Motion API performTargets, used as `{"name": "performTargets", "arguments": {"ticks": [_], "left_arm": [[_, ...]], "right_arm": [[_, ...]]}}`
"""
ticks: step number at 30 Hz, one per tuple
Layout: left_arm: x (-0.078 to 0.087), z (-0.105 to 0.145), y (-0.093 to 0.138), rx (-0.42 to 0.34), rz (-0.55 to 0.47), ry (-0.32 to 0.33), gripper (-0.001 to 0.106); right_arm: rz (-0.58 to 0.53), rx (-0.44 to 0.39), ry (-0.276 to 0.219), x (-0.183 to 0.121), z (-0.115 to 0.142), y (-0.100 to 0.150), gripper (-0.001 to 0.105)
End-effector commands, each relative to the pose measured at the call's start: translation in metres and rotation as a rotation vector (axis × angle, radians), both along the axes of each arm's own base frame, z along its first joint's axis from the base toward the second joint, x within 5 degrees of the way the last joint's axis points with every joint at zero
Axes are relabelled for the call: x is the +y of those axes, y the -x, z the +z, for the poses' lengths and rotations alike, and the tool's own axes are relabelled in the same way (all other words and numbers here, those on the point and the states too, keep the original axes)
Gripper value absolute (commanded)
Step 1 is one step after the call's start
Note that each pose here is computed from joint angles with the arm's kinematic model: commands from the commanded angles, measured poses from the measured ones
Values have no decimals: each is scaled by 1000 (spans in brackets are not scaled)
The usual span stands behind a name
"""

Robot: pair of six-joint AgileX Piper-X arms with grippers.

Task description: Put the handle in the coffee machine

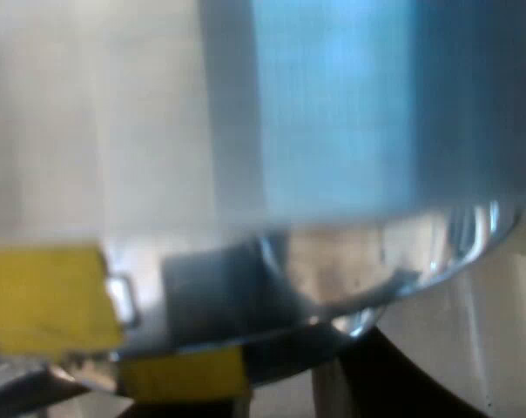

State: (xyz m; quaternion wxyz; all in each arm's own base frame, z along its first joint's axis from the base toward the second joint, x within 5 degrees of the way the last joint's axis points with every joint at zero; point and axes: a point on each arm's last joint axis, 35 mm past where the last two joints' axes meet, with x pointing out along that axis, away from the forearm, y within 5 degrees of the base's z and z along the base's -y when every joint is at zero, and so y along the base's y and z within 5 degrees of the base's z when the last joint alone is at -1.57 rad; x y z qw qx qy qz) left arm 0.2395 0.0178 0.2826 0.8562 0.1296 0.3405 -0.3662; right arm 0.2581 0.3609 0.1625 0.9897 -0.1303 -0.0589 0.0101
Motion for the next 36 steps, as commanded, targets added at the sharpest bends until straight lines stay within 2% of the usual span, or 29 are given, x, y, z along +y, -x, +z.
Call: {"name": "performTargets", "arguments": {"ticks": [1,5,14,17,18,21,28,32,36], "left_arm": [[-2,0,2,21,-9,-3,0],[-2,-1,5,44,-12,-1,0],[-5,-4,15,69,-123,-8,0],[-6,-4,16,74,-138,28,0],[-8,-3,17,68,-159,77,0],[-9,-2,19,79,-182,138,0],[-12,-4,25,100,-227,127,0],[-21,-4,27,125,-274,129,0],[-41,-4,29,132,-366,124,0]], "right_arm": [[3,-97,-163,-3,39,2,21],[3,-97,-163,-3,39,2,21],[3,-97,-163,-3,39,2,21],[3,-97,-163,-3,39,2,21],[3,-97,-163,-3,39,2,21],[3,-97,-163,-3,39,2,21],[3,-97,-163,-3,39,2,21],[3,-97,-163,-3,39,2,21],[3,-97,-163,-3,39,2,21]]}}
